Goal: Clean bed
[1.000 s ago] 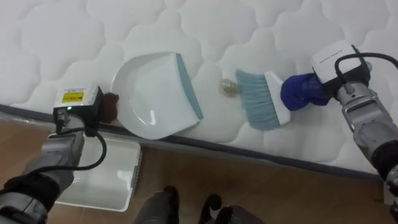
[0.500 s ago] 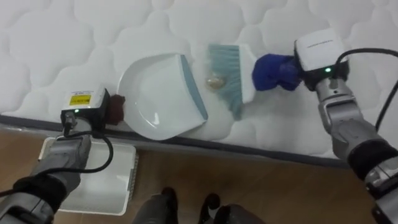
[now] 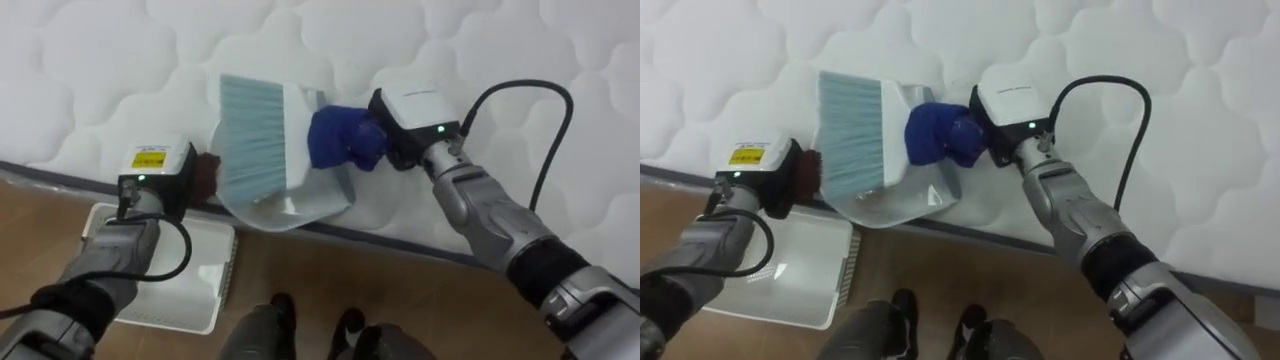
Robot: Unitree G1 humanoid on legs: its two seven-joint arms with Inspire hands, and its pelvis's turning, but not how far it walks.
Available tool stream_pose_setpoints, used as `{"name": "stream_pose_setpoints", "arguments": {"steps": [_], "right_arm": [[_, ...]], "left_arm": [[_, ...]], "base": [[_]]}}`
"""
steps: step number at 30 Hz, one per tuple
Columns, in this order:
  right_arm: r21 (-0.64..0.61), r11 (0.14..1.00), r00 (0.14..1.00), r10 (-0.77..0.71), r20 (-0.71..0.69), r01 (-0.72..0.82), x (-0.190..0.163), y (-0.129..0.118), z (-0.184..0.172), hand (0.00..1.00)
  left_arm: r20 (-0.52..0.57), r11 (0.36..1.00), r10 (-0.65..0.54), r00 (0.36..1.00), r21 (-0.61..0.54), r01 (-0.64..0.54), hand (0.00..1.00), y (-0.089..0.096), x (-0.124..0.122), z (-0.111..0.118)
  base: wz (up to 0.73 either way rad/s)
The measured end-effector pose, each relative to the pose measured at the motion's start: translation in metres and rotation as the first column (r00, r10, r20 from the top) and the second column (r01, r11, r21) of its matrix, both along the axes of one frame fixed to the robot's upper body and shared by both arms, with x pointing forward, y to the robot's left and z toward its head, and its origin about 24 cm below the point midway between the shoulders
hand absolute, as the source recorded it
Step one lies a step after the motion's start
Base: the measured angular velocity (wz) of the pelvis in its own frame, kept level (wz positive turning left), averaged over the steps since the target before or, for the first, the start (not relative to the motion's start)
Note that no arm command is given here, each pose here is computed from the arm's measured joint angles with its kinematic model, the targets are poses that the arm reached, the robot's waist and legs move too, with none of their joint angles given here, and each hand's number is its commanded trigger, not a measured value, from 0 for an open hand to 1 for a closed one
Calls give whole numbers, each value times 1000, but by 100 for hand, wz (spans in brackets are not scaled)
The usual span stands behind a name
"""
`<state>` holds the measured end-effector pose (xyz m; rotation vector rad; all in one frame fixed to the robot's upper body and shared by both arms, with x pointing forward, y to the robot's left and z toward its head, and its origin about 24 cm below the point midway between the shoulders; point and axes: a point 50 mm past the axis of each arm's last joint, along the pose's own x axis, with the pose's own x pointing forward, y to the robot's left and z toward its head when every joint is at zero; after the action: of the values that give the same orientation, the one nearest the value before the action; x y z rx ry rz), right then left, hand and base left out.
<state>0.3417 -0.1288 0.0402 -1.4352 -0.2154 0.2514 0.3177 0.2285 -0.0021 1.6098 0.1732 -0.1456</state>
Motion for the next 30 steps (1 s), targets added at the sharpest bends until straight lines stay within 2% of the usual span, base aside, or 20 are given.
{"name": "stream_pose_setpoints", "arguments": {"steps": [8, 21, 30], "right_arm": [[24, 998, 998, 54, -29, -53, -4, 14, -4, 100], [30, 997, 991, 78, -109, -75, -13, 13, -18, 100], [194, 981, 991, 2, -133, 24, -9, -2, -13, 100]], "left_arm": [[-25, 1000, -7, 1000, 5, 7, 100, -2, -4, -7], [-73, 1000, -14, 997, 18, 15, 100, -5, -10, -19], [-64, 1000, 4, 998, 9, -3, 100, -1, -20, -28]], "base": [[0], [2], [1]]}}
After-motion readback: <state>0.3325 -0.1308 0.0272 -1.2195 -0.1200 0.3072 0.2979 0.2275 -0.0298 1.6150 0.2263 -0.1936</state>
